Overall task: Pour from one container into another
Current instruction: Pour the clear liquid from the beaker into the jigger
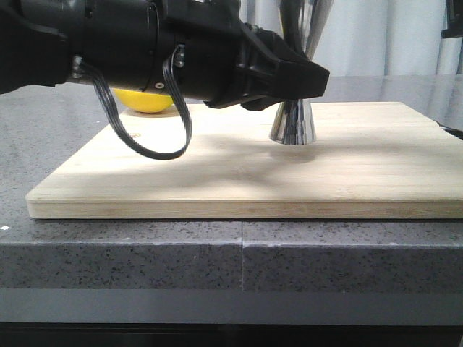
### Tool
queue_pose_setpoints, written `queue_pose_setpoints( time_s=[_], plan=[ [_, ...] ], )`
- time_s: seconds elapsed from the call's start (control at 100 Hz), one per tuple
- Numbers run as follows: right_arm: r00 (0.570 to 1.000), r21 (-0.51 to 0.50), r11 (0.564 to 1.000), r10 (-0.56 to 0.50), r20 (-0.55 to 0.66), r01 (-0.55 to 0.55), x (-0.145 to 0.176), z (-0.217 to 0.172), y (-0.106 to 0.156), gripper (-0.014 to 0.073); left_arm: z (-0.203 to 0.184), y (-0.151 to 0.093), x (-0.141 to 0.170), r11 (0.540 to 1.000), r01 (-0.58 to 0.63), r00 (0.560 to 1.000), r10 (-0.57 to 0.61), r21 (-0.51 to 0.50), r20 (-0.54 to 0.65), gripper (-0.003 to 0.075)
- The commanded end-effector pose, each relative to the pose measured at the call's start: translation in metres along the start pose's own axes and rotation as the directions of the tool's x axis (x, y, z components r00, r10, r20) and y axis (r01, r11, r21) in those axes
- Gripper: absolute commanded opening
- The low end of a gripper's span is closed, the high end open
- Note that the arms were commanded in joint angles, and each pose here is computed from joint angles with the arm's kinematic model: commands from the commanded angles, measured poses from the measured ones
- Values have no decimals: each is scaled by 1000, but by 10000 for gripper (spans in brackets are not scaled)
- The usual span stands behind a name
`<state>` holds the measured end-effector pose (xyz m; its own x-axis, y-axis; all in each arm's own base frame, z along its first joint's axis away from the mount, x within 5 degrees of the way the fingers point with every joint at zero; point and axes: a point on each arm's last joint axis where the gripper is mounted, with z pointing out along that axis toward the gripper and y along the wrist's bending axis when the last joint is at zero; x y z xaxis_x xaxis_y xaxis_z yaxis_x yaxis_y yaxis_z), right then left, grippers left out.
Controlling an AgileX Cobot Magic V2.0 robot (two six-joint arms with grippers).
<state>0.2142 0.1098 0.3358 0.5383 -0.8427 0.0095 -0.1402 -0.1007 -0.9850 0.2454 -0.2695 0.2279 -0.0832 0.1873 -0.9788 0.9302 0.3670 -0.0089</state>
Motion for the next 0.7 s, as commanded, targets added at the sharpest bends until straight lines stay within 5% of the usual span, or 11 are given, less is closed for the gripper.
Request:
queue_pose_setpoints(
  time_s=[0.0,0.69],
  plan=[
    [999,80,997,-23,29,21,-3,-7,-20,295,-8,-4,-35,1000,-12,988,8,23,152,-21],
    [999,75,997,-29,21,28,-3,-7,-19,295,-8,-4,-35,1000,-12,988,8,23,152,-21]
  ],
)
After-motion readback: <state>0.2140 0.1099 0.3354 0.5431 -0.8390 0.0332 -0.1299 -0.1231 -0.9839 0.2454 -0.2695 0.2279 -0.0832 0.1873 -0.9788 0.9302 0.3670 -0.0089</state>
